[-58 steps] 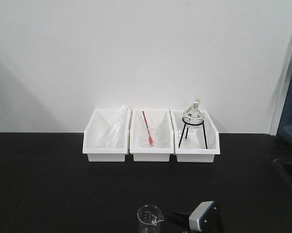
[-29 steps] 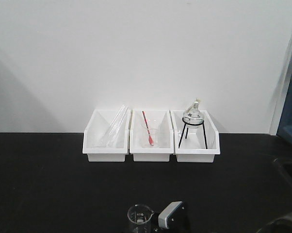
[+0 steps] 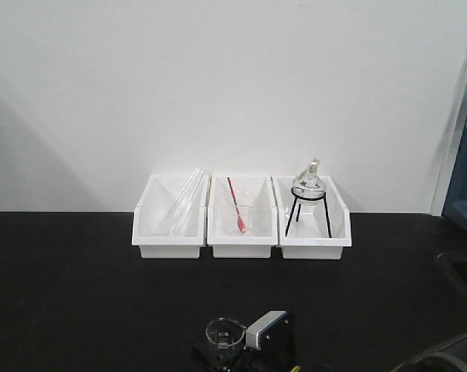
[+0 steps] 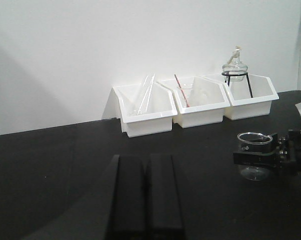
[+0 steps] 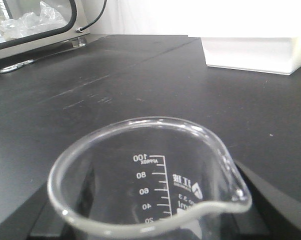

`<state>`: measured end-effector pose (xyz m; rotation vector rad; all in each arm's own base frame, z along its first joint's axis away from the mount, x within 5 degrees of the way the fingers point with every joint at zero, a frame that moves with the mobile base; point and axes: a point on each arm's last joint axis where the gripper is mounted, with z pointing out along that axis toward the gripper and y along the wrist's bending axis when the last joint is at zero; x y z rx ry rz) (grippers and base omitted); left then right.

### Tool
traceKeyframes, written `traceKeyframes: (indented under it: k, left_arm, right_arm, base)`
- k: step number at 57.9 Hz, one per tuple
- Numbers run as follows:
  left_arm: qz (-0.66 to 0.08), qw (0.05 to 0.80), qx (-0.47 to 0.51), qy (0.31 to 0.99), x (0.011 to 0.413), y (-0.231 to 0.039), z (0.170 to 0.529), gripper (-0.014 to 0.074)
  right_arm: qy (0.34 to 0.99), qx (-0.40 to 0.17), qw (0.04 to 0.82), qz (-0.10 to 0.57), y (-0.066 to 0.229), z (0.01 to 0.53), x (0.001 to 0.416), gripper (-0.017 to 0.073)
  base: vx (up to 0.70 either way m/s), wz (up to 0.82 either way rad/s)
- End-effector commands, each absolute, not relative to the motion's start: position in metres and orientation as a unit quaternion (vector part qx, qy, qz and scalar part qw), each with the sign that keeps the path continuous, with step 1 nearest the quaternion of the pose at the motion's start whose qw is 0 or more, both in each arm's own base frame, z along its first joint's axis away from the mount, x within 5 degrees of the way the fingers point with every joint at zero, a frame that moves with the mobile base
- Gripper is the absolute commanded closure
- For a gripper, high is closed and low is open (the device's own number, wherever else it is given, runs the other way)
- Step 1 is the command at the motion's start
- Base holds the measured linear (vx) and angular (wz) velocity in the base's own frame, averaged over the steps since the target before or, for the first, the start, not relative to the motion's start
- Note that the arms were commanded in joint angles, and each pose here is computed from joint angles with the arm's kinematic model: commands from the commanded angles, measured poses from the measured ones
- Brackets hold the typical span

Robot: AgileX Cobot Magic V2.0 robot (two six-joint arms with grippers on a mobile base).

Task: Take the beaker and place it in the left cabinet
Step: 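Lift the beaker with the right gripper and pull it toward the robot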

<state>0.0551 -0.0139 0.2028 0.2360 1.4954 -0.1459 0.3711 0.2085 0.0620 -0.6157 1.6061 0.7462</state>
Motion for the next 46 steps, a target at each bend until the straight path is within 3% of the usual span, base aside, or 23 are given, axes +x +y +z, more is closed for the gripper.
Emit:
traceKeyframes:
  k: [1,22,46]
  left_arm:
    - [-0.074,0.753,0.099,0.646,0.054,-0.014,0.206,0.0593]
    - [-0.074,0.753,0.099,0.646,0.054,-0.014,0.206,0.0593]
    - [-0.074,0.753,0.099,0.646,0.054,-0.014,0.206,0.0593]
  right_arm:
    - [0.627,-0.259,0.649,0.343,0.211,0.11,0.375,0.0573]
    - [0.68,-0.273,0.627,0.265,0.187,0.204,0.339,0.0565]
    - [0.756,-0.203,0.611,0.12,0.105,0.324,0.228,0.0565]
  base:
    - [0.0,0.0]
    - [0.0,0.0]
    - [0.0,0.0]
